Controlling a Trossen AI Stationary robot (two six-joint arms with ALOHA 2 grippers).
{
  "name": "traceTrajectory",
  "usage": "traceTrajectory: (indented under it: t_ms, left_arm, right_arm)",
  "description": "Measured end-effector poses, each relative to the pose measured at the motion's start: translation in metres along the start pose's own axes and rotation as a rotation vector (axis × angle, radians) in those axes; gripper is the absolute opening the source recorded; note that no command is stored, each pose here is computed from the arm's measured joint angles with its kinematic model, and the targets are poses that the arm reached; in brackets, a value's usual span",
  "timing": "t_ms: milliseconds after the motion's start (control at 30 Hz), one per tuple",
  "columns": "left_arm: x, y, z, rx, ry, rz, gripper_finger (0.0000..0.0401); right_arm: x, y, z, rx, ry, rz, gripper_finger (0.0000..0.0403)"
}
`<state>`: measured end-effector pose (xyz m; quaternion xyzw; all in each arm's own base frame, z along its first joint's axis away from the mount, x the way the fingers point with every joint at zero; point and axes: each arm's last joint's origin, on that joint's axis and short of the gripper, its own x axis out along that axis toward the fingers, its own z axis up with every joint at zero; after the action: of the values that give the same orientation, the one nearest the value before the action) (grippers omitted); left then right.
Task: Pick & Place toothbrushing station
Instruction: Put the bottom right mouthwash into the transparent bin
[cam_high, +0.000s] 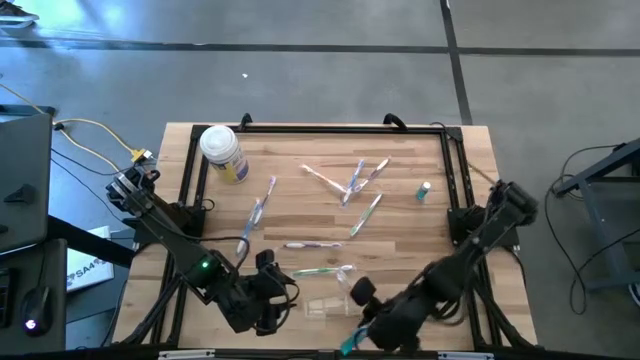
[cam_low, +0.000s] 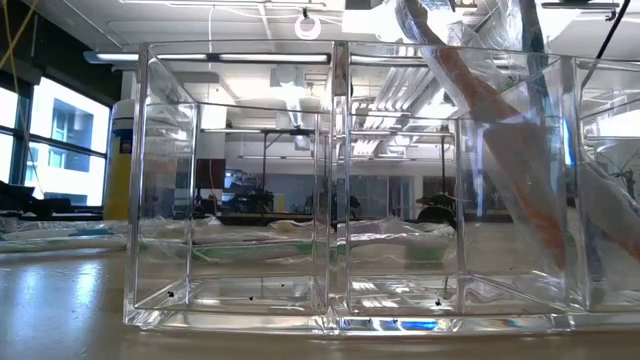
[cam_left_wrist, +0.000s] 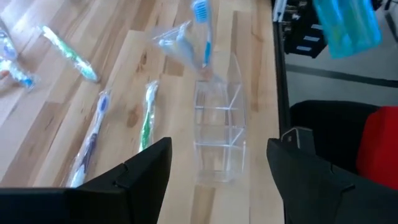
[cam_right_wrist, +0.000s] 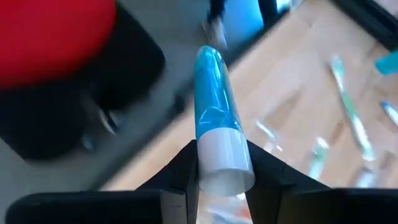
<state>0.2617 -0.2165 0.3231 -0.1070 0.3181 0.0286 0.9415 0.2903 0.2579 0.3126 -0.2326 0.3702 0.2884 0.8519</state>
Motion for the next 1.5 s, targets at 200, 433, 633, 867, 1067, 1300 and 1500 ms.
traceTrajectory:
  t_ms: [200, 433, 633, 867, 1067, 1300, 1500]
  left_arm:
    - [0.000, 0.001, -0.001, -0.015, 0.008, 0.007, 0.0261]
    - [-0.008, 0.003, -0.005, -0.012, 0.050, 0.012, 0.0261]
    - [-0.020, 0.007, -0.006, 0.004, 0.026, 0.061, 0.0261]
    - [-0.020, 0.011, -0.010, 0.032, 0.031, 0.125, 0.0261]
    - [-0.021, 0.011, -0.010, 0.024, 0.018, 0.144, 0.0261]
    - [-0.021, 0.011, -0.010, 0.011, 0.014, 0.145, 0.0261]
    - [-0.020, 0.011, -0.009, 0.007, 0.008, 0.144, 0.0261]
  right_arm:
    - [0.018, -0.019, 0.010, -0.019, 0.248, -0.086, 0.0085]
    - [0.036, -0.044, 0.011, 0.012, 0.347, -0.097, 0.0085]
    - [0.063, -0.054, 0.000, -0.005, 0.417, -0.061, 0.0085]
    - [0.091, -0.055, -0.011, -0.004, 0.489, -0.046, 0.0085]
    - [0.093, -0.054, -0.015, 0.055, 0.523, -0.037, 0.0085]
    - [0.087, -0.051, -0.024, 0.183, 0.632, -0.061, 0.0085]
    - [0.085, -0.046, -0.025, 0.216, 0.662, -0.050, 0.0085]
